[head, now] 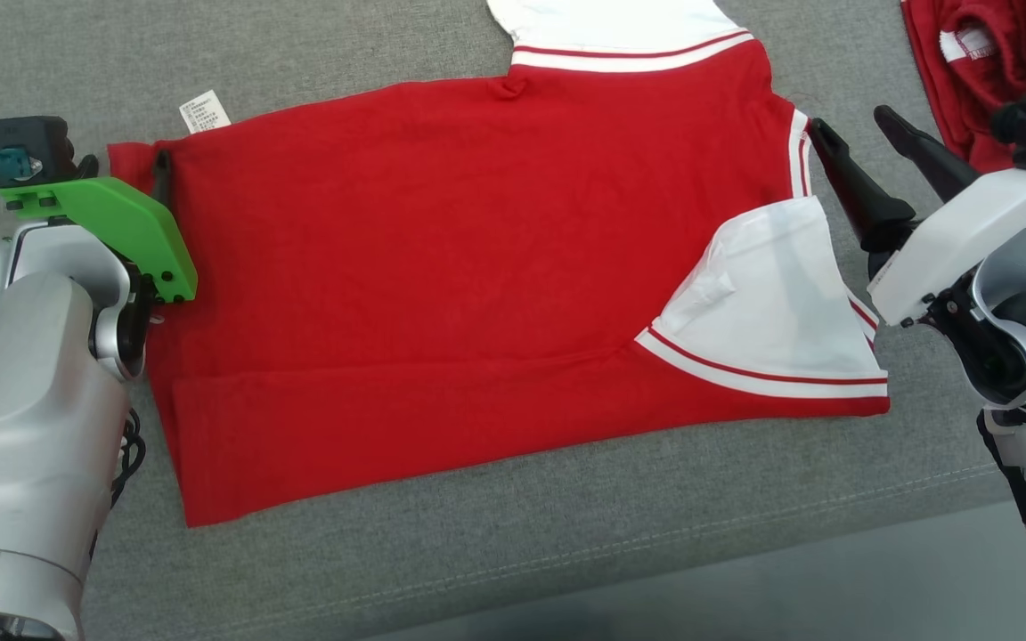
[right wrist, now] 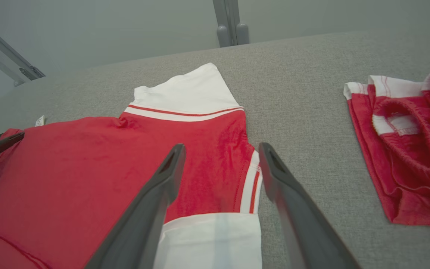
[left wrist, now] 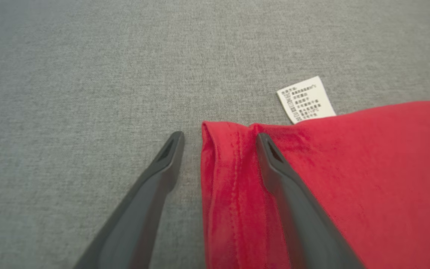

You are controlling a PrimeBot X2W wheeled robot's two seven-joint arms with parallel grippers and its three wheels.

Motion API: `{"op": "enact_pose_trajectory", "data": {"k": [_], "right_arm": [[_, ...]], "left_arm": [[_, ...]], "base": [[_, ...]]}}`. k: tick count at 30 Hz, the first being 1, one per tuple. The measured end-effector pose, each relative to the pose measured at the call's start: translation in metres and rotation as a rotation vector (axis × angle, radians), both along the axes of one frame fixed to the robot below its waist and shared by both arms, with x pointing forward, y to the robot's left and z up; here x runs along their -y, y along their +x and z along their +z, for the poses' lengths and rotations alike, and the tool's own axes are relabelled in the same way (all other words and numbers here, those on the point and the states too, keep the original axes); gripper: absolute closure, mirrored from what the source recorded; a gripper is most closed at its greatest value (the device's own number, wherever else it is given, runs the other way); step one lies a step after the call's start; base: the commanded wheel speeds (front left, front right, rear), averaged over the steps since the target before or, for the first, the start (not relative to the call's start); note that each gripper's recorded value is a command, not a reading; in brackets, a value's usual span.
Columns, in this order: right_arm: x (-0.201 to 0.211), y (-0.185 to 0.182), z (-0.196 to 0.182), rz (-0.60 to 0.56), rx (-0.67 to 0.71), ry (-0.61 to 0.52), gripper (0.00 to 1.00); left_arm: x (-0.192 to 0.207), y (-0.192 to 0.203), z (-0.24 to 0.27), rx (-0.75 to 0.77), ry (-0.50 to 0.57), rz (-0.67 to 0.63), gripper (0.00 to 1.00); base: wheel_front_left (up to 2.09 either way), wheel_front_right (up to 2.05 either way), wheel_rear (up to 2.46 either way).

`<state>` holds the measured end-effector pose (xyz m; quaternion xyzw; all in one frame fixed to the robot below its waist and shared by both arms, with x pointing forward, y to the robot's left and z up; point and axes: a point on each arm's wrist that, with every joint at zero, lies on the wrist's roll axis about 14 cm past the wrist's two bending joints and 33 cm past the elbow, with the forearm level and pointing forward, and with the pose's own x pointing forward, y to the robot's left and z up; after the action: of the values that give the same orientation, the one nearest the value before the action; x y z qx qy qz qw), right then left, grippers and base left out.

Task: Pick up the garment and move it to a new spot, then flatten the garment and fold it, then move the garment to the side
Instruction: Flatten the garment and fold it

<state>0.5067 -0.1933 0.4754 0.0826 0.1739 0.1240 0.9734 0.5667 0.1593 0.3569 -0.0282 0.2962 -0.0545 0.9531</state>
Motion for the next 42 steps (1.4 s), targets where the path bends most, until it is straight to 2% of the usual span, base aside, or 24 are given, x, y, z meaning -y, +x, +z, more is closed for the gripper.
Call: {"op": "enact_pose_trajectory", "data": {"k": [4,5,6,9,13,21,25,34,42], "right_arm": [[-0.004,0.006,0.001,0.017,0.003,-0.009,0.00],[-0.005,0.008,0.002,0.021,0.005,-0.011,0.00],[-0.005,0.011,0.002,0.023,0.005,-0.015,0.00],[-0.006,0.025,0.008,0.031,0.015,-0.033,0.00],[-0.009,0.051,0.017,0.039,0.026,-0.063,0.00],[-0.022,0.111,0.014,0.065,-0.048,-0.185,0.00],[-0.033,0.128,0.009,0.080,-0.082,-0.205,0.00],[-0.047,0.174,-0.020,0.067,-0.185,-0.245,0.00],[-0.063,0.190,-0.072,0.077,-0.306,-0.243,0.00]], "left_arm": [[0.002,0.001,0.000,0.004,-0.003,-0.012,0.00],[0.003,0.001,0.000,0.003,-0.006,-0.014,0.05],[0.005,0.001,0.000,0.007,-0.010,-0.018,0.36],[0.010,-0.001,0.002,0.017,-0.024,-0.036,1.00],[0.018,-0.005,0.007,0.055,-0.039,-0.060,1.00],[0.032,-0.004,0.038,0.208,-0.097,-0.078,1.00],[0.038,-0.006,0.048,0.257,-0.120,-0.084,1.00],[0.035,-0.019,0.058,0.324,-0.122,-0.092,1.00],[0.022,-0.025,0.047,0.314,-0.103,-0.067,1.00]], "base": [[0.00,0.00,0.00],[0.00,0.00,0.00],[0.00,0.00,0.00],[0.00,0.00,0.00],[0.00,0.00,0.00],[0.00,0.00,0.00],[0.00,0.00,0.00],[0.00,0.00,0.00],[0.00,0.00,0.00]]}}
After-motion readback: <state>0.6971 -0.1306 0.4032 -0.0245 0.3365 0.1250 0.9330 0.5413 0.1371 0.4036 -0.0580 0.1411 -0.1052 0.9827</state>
